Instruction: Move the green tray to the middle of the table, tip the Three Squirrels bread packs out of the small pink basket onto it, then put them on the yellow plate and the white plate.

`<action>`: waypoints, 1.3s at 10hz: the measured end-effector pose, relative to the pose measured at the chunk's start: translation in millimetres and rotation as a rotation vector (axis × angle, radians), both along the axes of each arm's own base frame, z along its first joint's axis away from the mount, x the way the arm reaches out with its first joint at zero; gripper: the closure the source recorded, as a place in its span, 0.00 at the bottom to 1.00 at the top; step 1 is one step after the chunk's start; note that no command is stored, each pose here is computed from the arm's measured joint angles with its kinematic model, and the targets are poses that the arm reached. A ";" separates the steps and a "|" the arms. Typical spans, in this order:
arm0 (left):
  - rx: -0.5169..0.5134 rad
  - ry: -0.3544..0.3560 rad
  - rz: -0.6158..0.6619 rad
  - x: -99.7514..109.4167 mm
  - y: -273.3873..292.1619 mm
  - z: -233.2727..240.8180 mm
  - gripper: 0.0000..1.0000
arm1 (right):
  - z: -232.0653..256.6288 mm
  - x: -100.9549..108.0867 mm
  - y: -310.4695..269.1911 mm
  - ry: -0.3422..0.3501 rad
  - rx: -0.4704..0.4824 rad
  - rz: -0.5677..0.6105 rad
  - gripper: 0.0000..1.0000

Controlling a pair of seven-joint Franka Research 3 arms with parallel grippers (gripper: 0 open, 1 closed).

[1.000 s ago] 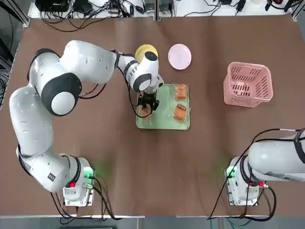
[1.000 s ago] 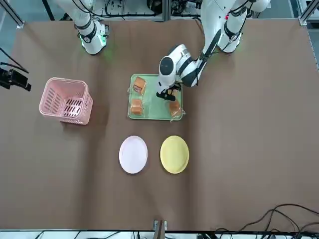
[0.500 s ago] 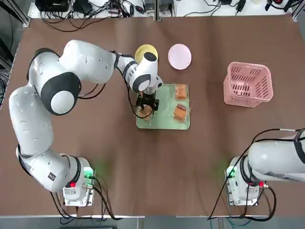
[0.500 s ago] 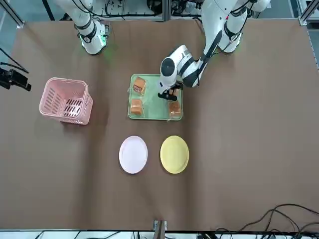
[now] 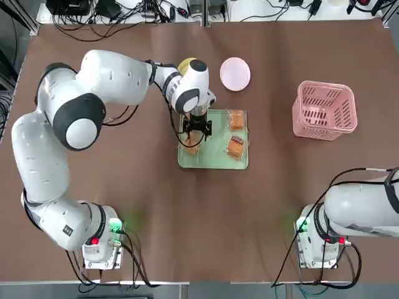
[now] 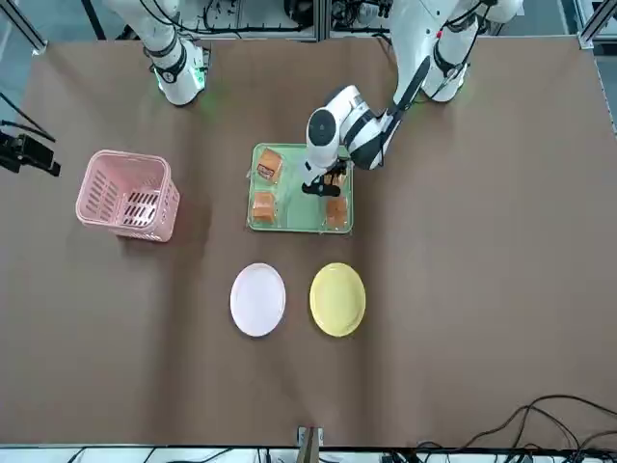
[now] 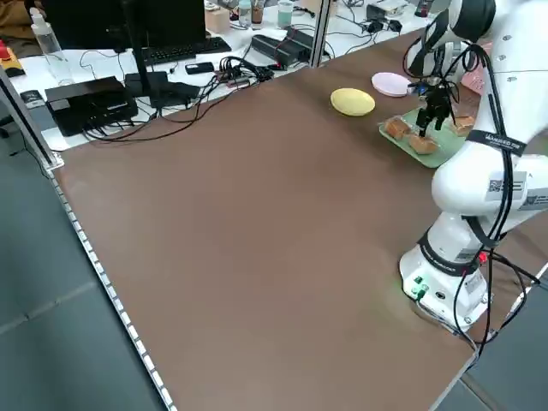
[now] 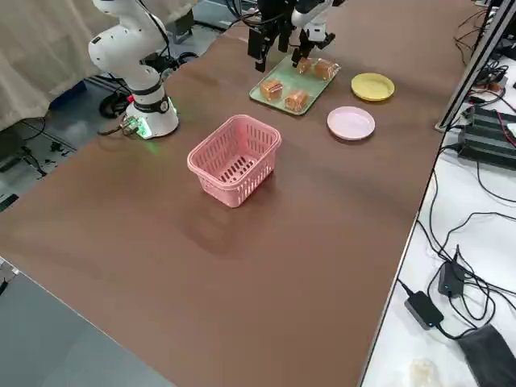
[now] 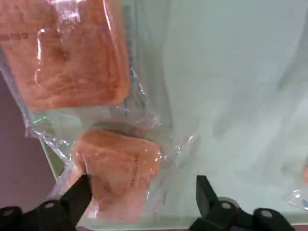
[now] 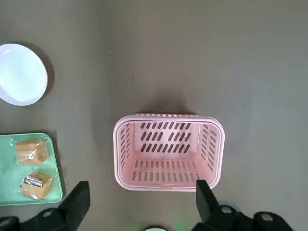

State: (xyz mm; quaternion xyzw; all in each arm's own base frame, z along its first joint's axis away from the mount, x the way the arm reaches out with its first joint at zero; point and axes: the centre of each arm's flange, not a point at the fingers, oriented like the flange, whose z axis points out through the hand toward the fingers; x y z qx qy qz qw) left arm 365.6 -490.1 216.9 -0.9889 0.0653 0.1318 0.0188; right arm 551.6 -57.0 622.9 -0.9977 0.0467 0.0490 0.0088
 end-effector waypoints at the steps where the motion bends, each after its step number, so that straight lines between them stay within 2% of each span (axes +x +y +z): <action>1: 0.017 0.010 0.000 4.1 0.3 7.4 0.00 | 0.0 0.0 0.0 0.000 0.000 0.000 0.03; 3: 0.030 0.010 0.014 19.5 3.2 27.1 0.00 | 0.0 -0.1 0.0 0.001 0.000 0.000 0.03; 4: 0.038 0.001 0.027 36.9 6.9 47.3 0.00 | 0.0 -0.1 0.1 0.001 0.000 0.000 0.03; 7: -0.001 -0.136 0.052 130.2 58.2 152.0 0.00 | -0.1 -0.1 0.0 0.001 0.000 0.000 0.03; 9: -0.023 -0.222 0.049 202.8 139.4 193.6 0.00 | -0.1 0.0 0.5 0.001 0.000 0.001 0.03; 10: -0.027 -0.241 0.037 232.0 184.6 201.9 0.00 | -0.1 0.1 1.4 0.001 0.001 0.002 0.03; 12: -0.047 -0.279 0.019 272.9 262.0 222.1 0.00 | 0.1 0.8 8.2 0.000 0.003 0.015 0.03; 13: -0.054 -0.299 0.013 283.6 285.0 233.2 0.00 | 0.2 1.3 14.2 0.000 0.004 0.025 0.03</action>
